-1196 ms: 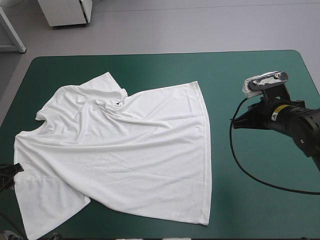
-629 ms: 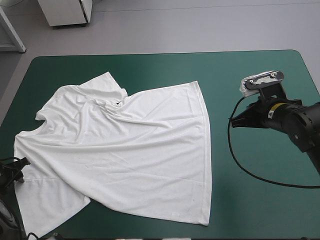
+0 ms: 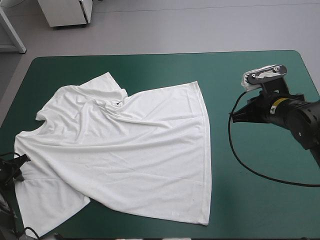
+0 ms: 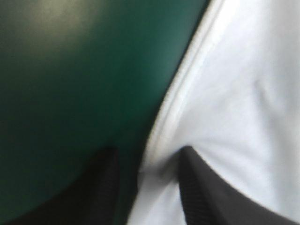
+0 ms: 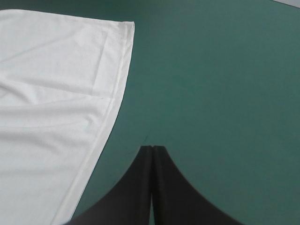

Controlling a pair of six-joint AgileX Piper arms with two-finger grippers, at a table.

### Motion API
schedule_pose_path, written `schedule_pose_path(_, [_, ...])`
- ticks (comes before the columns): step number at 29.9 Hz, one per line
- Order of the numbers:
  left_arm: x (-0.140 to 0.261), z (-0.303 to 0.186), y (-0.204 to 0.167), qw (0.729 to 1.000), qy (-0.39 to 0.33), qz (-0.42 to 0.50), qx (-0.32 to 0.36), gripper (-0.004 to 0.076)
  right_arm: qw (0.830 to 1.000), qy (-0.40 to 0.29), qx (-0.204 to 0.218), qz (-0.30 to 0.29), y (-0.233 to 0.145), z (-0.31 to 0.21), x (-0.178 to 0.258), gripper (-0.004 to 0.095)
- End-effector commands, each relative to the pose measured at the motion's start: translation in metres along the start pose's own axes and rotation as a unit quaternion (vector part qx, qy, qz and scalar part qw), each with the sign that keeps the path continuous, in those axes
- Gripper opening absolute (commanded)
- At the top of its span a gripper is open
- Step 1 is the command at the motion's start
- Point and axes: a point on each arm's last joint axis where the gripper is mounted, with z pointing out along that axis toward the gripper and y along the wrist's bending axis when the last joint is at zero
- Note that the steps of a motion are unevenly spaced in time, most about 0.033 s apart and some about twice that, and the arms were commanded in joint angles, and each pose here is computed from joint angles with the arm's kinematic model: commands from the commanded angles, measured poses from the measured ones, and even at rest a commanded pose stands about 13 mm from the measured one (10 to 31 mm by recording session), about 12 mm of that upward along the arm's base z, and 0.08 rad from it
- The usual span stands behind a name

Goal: Fold the cloth

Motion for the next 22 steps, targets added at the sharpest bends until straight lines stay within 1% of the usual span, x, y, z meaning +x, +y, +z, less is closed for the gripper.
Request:
schedule_pose_path(1, [-0.006,0.038,-0.001,1.0,0.002,-0.007,0.016,0.0058,0.998,-0.063,0.012,-0.005,-0.005,-0.019,-0.016,-0.0015])
schedule_pose_path(2, [-0.004,0.041,-0.001,1.0,0.011,-0.002,0.021,-0.001,0.998,-0.068,0.014,-0.006,-0.005,-0.021,-0.018,-0.0015])
schedule_pose_path(6, [-0.001,0.046,-0.003,0.999,0.018,-0.007,0.027,-0.0009,0.997,-0.079,0.023,-0.01,-0.008,-0.025,-0.022,-0.0015])
schedule_pose_path(11, [0.0,0.043,-0.005,0.999,0.011,-0.016,0.036,-0.0009,0.996,-0.086,0.024,-0.01,-0.008,-0.028,-0.024,-0.0015])
schedule_pose_path(15, [-0.006,0.026,-0.017,0.998,-0.034,-0.001,0.044,-0.0009,0.996,-0.088,0.023,-0.01,-0.008,-0.026,-0.025,-0.0015])
schedule_pose_path(18, [-0.017,0.01,-0.04,0.994,-0.083,0.049,0.044,-0.0009,0.996,-0.089,0.026,-0.012,-0.008,-0.027,-0.025,-0.0015])
schedule_pose_path(22, [-0.043,-0.011,-0.08,0.981,-0.155,0.103,0.056,-0.0009,0.996,-0.087,0.026,-0.012,-0.008,-0.026,-0.025,-0.0015])
